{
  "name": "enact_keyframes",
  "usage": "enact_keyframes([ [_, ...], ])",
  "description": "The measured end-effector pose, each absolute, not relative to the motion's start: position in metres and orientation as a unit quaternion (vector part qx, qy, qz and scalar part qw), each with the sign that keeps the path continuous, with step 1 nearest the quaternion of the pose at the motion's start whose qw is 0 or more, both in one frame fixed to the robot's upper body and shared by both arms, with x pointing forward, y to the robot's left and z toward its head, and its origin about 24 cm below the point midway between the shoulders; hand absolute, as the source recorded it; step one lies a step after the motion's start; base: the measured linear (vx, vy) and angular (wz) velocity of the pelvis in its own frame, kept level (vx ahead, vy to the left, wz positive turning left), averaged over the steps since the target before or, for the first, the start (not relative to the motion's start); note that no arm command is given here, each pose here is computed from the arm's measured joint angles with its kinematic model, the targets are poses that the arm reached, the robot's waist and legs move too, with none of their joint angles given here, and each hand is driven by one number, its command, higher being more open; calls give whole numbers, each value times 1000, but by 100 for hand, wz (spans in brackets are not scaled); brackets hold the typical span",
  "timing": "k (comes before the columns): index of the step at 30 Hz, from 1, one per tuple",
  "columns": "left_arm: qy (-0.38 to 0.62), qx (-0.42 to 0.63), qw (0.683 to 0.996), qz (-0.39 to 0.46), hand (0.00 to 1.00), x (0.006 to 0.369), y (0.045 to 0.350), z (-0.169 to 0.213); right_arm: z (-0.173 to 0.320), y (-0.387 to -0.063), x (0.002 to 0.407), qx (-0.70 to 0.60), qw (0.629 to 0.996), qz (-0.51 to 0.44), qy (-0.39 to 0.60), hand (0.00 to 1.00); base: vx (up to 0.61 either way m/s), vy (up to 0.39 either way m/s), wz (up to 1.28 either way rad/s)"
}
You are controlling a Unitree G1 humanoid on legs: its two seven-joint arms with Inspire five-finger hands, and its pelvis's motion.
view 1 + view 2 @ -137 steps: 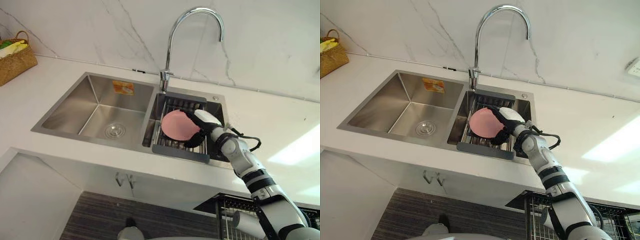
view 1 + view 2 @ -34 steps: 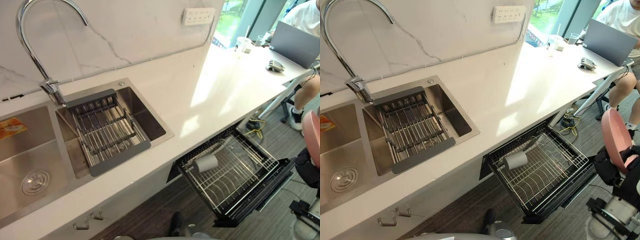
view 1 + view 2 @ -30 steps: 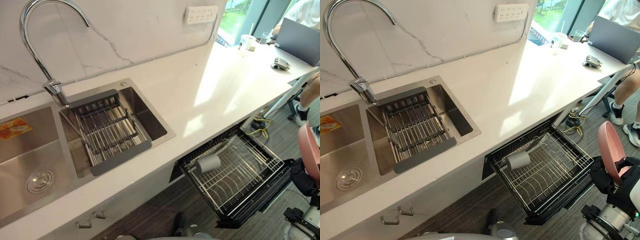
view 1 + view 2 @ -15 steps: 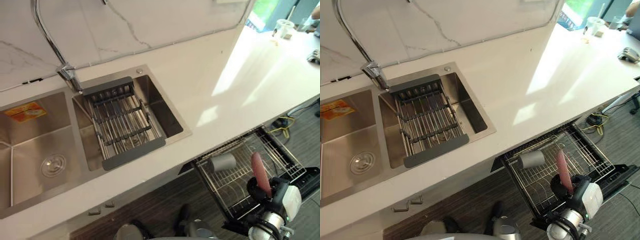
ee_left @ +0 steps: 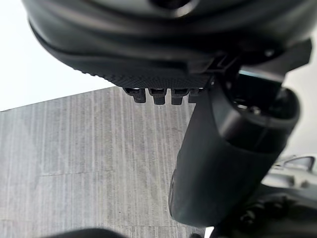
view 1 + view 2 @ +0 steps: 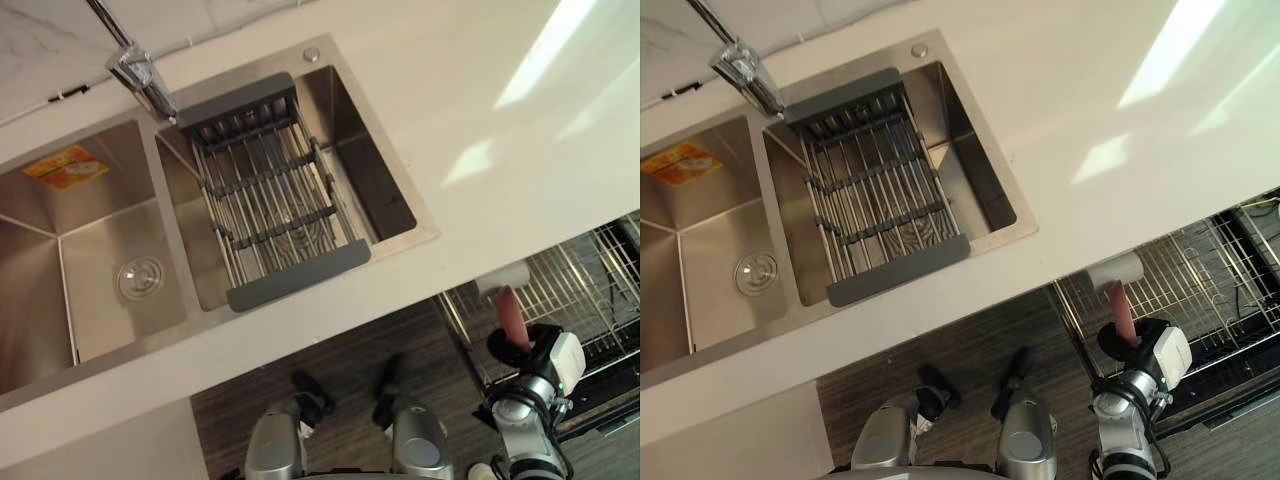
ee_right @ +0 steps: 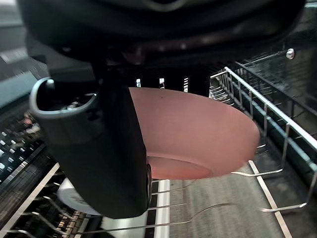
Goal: Walk over to the sink, pick up the cup, carry it to the dishwasher, place the cup inside the dishwasher, then close the dishwasher door
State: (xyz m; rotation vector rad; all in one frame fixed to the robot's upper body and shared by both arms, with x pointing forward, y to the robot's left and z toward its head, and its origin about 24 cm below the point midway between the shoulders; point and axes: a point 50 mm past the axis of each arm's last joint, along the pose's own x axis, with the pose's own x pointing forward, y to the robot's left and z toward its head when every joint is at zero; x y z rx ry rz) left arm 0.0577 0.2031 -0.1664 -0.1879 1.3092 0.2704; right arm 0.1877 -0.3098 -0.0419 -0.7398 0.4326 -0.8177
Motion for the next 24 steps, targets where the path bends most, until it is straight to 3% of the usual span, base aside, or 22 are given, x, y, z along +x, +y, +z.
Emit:
enact_keyframes([
  [1, 603, -88, 783, 124, 100, 60, 204, -166, -40, -314, 187, -356, 825, -389, 204, 100, -41, 68, 15],
  [7, 597, -88, 788, 121, 100, 67, 206, -165, -34, -344, 183, -366, 788, -437, 234, 100, -26, 53, 4],
  [13, 596, -91, 789, 121, 100, 67, 208, -164, -36, -347, 177, -337, 776, -479, 236, 100, 12, 5, -12],
  [20, 601, -106, 779, 141, 100, 58, 212, -166, -45, -312, 168, -293, 805, -475, 201, 100, 22, -44, -16],
  [24, 612, -142, 763, 151, 100, 34, 213, -168, -24, -278, 161, -258, 860, -434, 77, 100, 52, -44, -39],
])
